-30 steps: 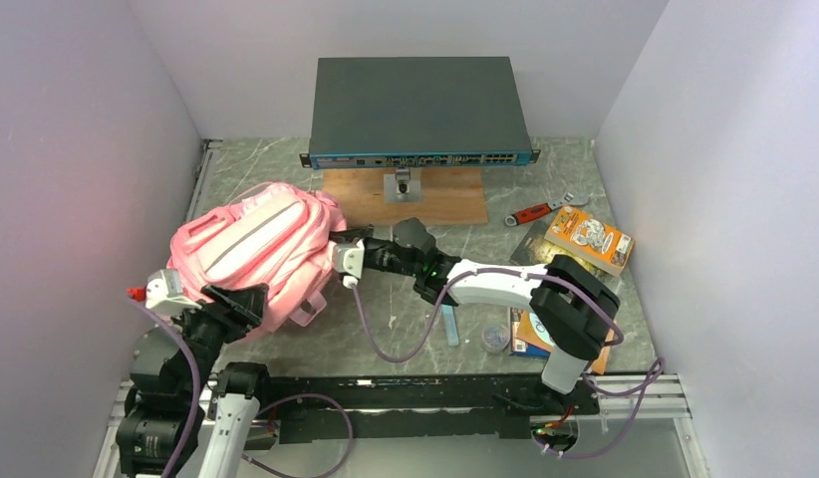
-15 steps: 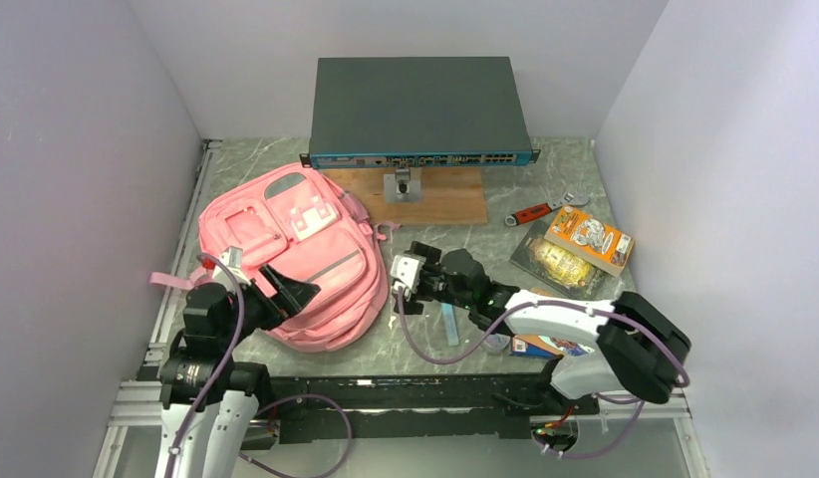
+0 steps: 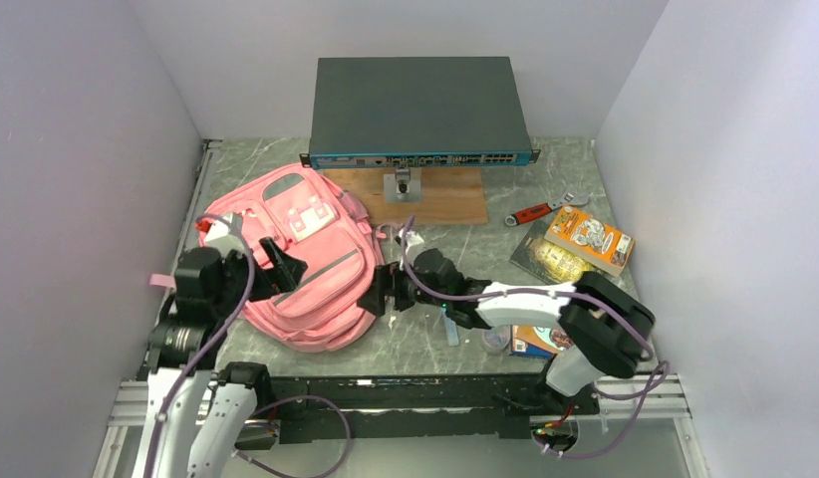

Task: Pack the student bag
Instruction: Adjust the student bag at the center of the board.

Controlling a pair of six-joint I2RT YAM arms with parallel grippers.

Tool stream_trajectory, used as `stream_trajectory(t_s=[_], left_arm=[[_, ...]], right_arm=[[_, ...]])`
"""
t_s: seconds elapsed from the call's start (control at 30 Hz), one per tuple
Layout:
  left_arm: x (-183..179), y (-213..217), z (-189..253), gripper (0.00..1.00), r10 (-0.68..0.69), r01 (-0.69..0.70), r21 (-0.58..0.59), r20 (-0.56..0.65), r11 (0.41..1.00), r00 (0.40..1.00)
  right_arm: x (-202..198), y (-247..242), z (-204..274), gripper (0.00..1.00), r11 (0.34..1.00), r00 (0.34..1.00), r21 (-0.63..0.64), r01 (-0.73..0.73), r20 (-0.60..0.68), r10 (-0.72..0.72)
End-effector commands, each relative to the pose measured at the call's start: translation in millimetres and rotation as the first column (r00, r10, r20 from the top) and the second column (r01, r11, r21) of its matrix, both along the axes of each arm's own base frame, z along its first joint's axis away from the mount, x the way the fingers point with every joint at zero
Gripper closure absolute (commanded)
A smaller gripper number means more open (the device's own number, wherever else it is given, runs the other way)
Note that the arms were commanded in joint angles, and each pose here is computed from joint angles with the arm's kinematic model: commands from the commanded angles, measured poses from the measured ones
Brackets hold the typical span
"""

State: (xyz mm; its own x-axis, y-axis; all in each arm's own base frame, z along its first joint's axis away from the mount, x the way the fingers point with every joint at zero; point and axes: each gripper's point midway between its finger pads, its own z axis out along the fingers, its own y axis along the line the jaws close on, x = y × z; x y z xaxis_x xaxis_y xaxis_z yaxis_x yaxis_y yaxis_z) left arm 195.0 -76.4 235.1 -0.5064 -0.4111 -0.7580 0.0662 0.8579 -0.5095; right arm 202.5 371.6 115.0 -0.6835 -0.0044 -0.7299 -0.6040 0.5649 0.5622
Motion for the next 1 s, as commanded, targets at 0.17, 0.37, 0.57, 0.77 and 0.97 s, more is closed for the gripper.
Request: stream_trajectory(t_s=[0.17,0.37,0.57,0.77,0.97], left_arm=[[44.4,1.3,-50.0,0.05,-0.029,0.046,0.089,-0.185,0.995,0.982],[55.0,6.9,-89.4,0.05,-0.005,0.045,0.13,-0.289,0.991,0.957],[63.4,2.2,-104.6,0.09,-0.04,0.084,0.118,-0.339,0.989,0.94],[62.7,-6.8,-117.4,0.12,-0.102,0.142,0.079,-0.385,0.987,0.917],[63.3,-4.1,-116.8,0.14,-0.089,0.134,0.093,-0.38,0.987,0.921]], right_arm=[[16.6,30.8,-33.2,0.27,0.974,0.955,0.026,0.227,-0.204,-0.217],[13.0,24.5,-58.3,0.55,0.979,0.973,-0.053,0.197,-0.114,-0.202],[-19.0,27.2,-64.3,0.8,0.99,0.996,-0.113,0.088,0.014,-0.088],[-22.6,20.6,-51.4,0.8,0.993,0.994,-0.088,0.082,0.08,-0.075],[-6.1,5.0,-8.3,0.5,0.994,0.986,-0.02,0.104,0.132,-0.1]])
